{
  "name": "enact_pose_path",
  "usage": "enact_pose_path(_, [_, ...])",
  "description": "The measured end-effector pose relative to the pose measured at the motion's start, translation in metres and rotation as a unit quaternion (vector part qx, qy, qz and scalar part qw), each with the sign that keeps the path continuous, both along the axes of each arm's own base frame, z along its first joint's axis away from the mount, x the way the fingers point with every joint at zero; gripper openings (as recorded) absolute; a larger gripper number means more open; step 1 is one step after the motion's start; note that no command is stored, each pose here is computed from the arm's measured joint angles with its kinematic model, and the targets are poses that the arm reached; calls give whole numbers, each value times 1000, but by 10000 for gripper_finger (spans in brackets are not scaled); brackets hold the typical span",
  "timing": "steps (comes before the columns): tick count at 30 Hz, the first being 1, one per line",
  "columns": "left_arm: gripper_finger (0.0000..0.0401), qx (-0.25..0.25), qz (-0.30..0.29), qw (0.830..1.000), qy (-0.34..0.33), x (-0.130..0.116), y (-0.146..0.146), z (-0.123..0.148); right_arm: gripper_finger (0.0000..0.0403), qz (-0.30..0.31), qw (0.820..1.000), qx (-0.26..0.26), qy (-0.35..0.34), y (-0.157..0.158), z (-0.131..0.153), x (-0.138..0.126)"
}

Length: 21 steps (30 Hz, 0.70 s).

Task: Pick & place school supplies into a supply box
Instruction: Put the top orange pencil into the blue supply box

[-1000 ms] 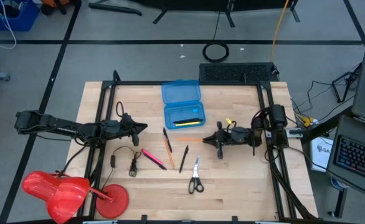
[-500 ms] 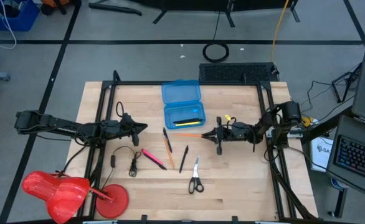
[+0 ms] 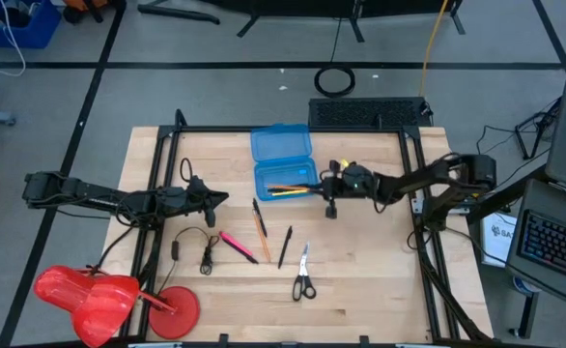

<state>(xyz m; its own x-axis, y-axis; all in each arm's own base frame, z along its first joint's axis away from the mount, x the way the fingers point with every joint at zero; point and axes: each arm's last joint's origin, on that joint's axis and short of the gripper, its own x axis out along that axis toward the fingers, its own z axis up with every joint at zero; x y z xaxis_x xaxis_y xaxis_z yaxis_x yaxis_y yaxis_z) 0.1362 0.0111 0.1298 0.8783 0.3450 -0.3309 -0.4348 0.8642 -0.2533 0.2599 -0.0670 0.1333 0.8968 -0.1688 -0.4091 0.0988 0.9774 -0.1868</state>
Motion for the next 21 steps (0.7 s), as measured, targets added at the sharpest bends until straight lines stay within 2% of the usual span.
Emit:
enact_pose_path(4, [31, 0, 0, 1000, 0, 0, 0, 0, 10, 16, 1000, 9, -10, -13, 7, 1])
enact_pose_path(11, [31, 1, 1, 1000, 0, 0, 0, 0, 10, 8, 1000, 20, -9, -31, 8, -3])
enact_pose_path(21, [31, 1, 3, 1000, -1, 0, 0, 0, 13, 7, 999, 29, -11, -37, 8, -6])
